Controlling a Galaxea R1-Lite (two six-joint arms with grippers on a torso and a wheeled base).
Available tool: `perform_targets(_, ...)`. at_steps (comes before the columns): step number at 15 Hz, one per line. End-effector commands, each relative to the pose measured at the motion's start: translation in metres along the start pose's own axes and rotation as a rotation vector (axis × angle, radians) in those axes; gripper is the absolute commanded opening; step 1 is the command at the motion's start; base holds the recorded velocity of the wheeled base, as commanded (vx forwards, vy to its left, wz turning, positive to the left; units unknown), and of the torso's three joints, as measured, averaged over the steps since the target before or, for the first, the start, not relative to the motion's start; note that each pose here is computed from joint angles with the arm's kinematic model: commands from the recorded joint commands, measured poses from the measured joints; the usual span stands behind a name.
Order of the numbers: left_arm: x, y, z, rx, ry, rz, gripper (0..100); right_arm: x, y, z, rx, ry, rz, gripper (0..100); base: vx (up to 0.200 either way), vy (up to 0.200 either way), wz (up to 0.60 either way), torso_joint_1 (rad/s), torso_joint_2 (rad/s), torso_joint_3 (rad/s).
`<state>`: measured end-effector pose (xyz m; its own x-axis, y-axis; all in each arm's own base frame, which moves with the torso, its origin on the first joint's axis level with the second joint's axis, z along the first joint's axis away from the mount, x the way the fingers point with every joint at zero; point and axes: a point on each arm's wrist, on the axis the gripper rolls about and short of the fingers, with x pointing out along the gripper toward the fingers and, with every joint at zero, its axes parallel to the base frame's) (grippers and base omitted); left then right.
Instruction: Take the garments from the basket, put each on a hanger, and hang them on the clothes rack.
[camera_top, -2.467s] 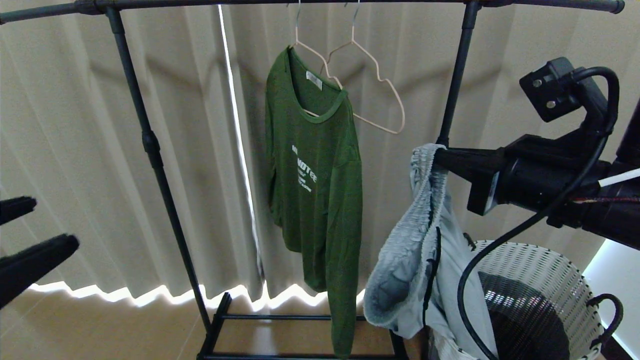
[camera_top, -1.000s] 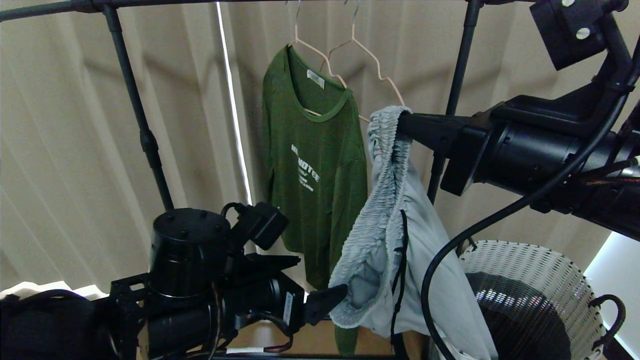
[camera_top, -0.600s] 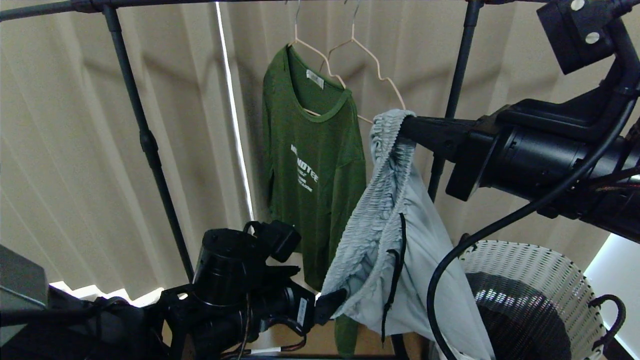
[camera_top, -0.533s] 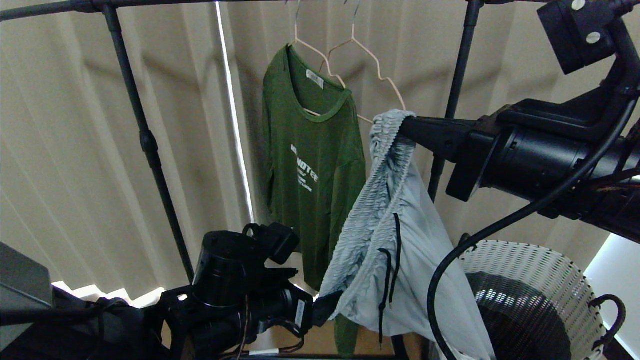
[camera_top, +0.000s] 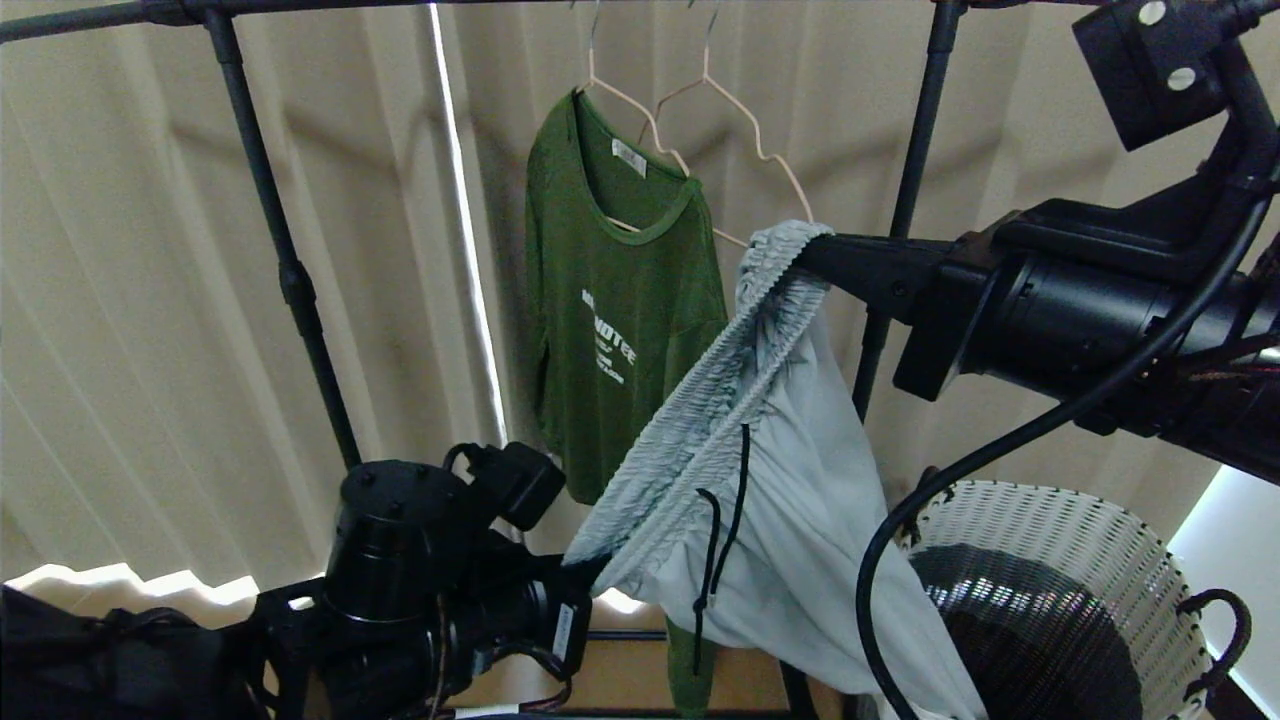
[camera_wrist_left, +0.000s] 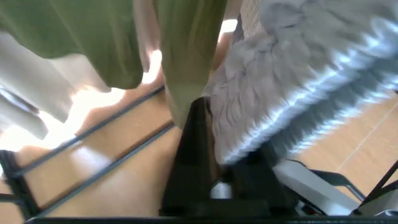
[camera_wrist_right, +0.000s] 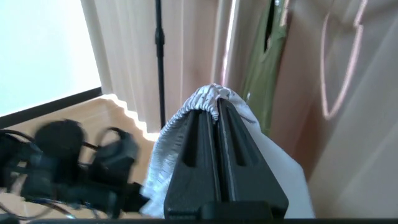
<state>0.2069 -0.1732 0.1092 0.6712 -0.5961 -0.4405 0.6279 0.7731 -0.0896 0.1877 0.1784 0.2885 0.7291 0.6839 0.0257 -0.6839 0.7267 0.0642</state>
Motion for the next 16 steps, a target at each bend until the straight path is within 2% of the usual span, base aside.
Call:
perform_targets(1,-0.041,0.020,0.021,0.034,-0.136,0.074,0,0.002,-0.003,-0.002,0.000,0.007,-0.010,0,0.000,0.000,0.00,0.000,0.00,0.000)
perform_targets(2,-0.062,0.040,0.042,0.054,-0.228,0.169,0,0.007,-0.007,-0.009,0.000,0.030,-0.027,0,0.000,0.000,0.00,0.000,0.00,0.000)
perform_targets(3,-0.081,0.052,0.059,0.053,-0.277,0.232,0,0.010,-0.008,-0.016,0.000,0.057,-0.033,0,0.000,0.000,0.00,0.000,0.00,0.000)
perform_targets(5,-0.118,0.059,0.089,0.038,-0.324,0.301,0,0.016,-0.009,-0.024,-0.003,0.085,-0.036,0,0.000,0.000,0.00,0.000,0.00,0.000)
perform_targets(6,-0.136,0.061,0.103,0.037,-0.355,0.311,0,0.021,-0.009,-0.023,0.000,0.068,-0.034,0,0.000,0.000,0.00,0.000,0.00,0.000)
perform_targets(9,-0.181,0.064,0.146,0.065,-0.487,0.366,0,0.036,-0.008,-0.009,-0.004,-0.092,-0.013,0,0.000,0.000,0.00,0.000,0.00,0.000)
perform_targets(11,-0.201,0.058,0.169,0.080,-0.551,0.372,0,0.034,-0.010,0.003,-0.007,-0.162,-0.004,0,0.000,0.000,0.00,0.000,0.00,0.000)
perform_targets(13,-0.214,0.053,0.187,0.098,-0.604,0.362,0,0.032,-0.018,0.022,-0.016,-0.242,-0.012,0,0.000,0.000,0.00,0.000,0.00,0.000)
perform_targets(14,-0.214,0.050,0.189,0.098,-0.595,0.350,0,0.031,-0.020,0.027,-0.019,-0.261,-0.020,0,0.000,0.000,0.00,0.000,0.00,0.000)
perform_targets(15,-0.207,0.041,0.186,0.095,-0.540,0.284,0,0.025,-0.028,0.037,-0.026,-0.292,-0.049,0,0.000,0.000,0.00,0.000,0.00,0.000)
perform_targets(16,-0.207,0.040,0.185,0.095,-0.537,0.280,0,0.024,-0.029,0.037,-0.026,-0.292,-0.052,0,0.000,0.000,0.00,0.000,0.00,0.000)
